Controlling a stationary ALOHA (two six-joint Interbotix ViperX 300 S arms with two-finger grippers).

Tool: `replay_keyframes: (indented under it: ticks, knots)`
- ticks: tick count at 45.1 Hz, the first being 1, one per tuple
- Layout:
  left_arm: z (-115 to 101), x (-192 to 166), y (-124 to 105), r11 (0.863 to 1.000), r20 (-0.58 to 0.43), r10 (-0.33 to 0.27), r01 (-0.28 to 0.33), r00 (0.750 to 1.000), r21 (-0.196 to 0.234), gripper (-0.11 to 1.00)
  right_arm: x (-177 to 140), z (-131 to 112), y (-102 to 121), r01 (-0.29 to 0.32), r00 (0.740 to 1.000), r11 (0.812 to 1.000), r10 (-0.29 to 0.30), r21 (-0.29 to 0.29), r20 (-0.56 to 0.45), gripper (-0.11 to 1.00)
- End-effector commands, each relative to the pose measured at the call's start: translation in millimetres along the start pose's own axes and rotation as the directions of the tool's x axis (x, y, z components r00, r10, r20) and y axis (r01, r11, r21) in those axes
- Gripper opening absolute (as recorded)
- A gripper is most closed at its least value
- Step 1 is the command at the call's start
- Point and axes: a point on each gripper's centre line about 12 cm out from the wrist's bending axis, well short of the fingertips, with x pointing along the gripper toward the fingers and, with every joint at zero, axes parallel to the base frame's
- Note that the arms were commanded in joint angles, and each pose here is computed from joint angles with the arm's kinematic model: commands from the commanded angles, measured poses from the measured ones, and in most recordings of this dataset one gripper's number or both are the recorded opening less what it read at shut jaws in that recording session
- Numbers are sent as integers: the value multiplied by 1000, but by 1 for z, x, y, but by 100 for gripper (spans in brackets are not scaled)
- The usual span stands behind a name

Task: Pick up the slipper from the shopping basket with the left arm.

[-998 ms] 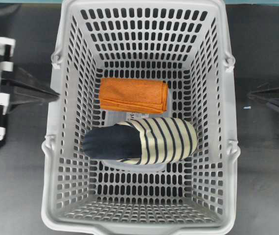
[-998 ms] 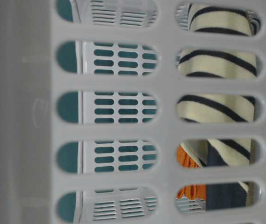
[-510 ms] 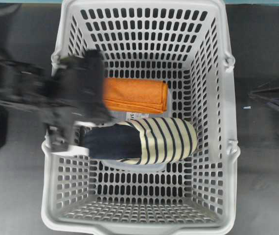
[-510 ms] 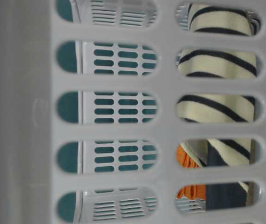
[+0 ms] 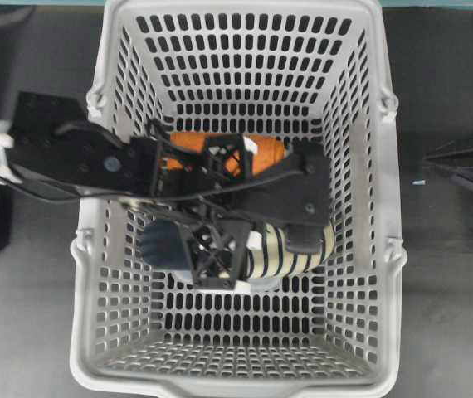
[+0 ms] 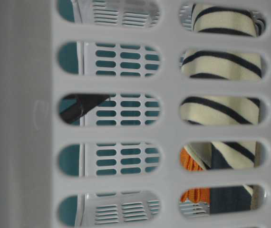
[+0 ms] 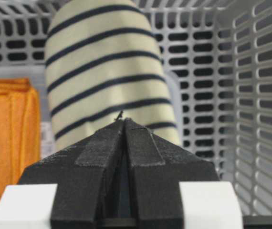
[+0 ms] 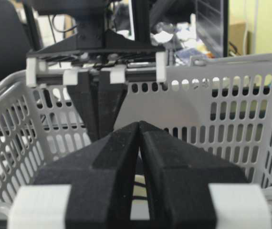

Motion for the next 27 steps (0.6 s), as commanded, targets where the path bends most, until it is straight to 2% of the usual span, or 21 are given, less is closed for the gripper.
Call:
replay_keyframes:
  ticks: [1, 7, 8, 10, 13, 16, 27]
  knots:
    - [6, -5, 0, 1000, 6, 2, -2, 1000, -2, 8, 1, 2, 0, 0, 1000, 1000, 0, 5, 6, 0]
    - [1, 5, -3, 1000, -47, 2, -2, 999, -1, 46, 1, 0, 0, 1, 1000, 1000, -1, 4, 2, 0]
    - [0, 8, -4, 1000, -66, 2, -2, 998, 2, 56, 1, 0, 0, 1, 1000, 1000, -1, 4, 2, 0]
    - [-1, 13, -5, 1000, -85, 3, -3, 996, 0, 70, 0, 0, 0, -1, 1000, 1000, 1, 5, 0, 0]
    - [-3, 23, -7, 1000, -114, 3, -4, 993, -4, 84, 0, -1, 0, 1, 1000, 1000, -1, 4, 0, 0]
    - [-6, 33, -8, 1000, -135, 3, -4, 991, -4, 91, 0, -1, 0, -1, 1000, 1000, 1, 5, 1, 0]
    - [-33, 75, -1, 1000, -273, 18, -24, 962, -20, 91, 0, -3, 0, 1, 1000, 1000, -1, 3, -5, 0]
